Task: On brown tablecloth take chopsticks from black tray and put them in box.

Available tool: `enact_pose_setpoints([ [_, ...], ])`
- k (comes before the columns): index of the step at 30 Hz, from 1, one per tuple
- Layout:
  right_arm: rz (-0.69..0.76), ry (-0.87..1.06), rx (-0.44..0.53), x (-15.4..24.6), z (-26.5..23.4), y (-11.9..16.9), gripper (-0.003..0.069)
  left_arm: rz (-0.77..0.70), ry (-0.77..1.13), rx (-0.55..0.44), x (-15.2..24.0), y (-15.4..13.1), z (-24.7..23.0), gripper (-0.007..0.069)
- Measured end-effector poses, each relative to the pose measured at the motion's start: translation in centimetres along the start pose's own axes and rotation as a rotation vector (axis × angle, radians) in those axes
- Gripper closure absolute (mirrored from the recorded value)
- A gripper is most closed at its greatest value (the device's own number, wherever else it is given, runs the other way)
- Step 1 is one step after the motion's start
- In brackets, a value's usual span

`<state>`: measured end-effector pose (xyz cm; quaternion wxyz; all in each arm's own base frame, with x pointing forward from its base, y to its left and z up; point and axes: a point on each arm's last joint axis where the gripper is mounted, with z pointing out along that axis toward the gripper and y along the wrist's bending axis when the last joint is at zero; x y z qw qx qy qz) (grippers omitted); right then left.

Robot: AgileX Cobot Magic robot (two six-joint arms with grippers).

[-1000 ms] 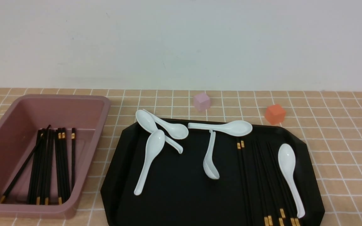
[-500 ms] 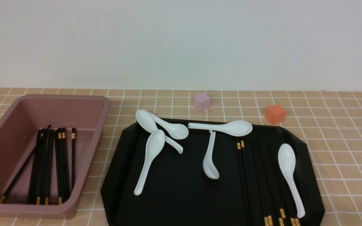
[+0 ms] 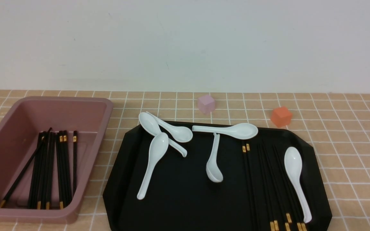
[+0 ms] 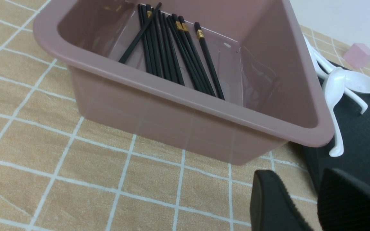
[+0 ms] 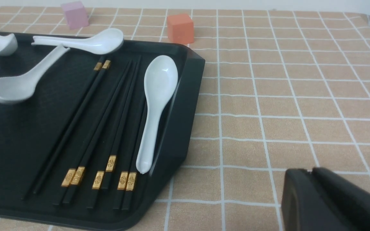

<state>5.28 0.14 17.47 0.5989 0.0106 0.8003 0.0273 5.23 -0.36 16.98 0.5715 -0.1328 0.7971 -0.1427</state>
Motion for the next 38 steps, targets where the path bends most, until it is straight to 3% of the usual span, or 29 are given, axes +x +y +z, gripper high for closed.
enact_pose_setpoints([
  [38, 0.007, 0.001, 0.0, 0.01, 0.0, 0.0, 0.0545, 0.0, 0.0, 0.0, 0.0, 0.0, 0.0, 0.0386],
])
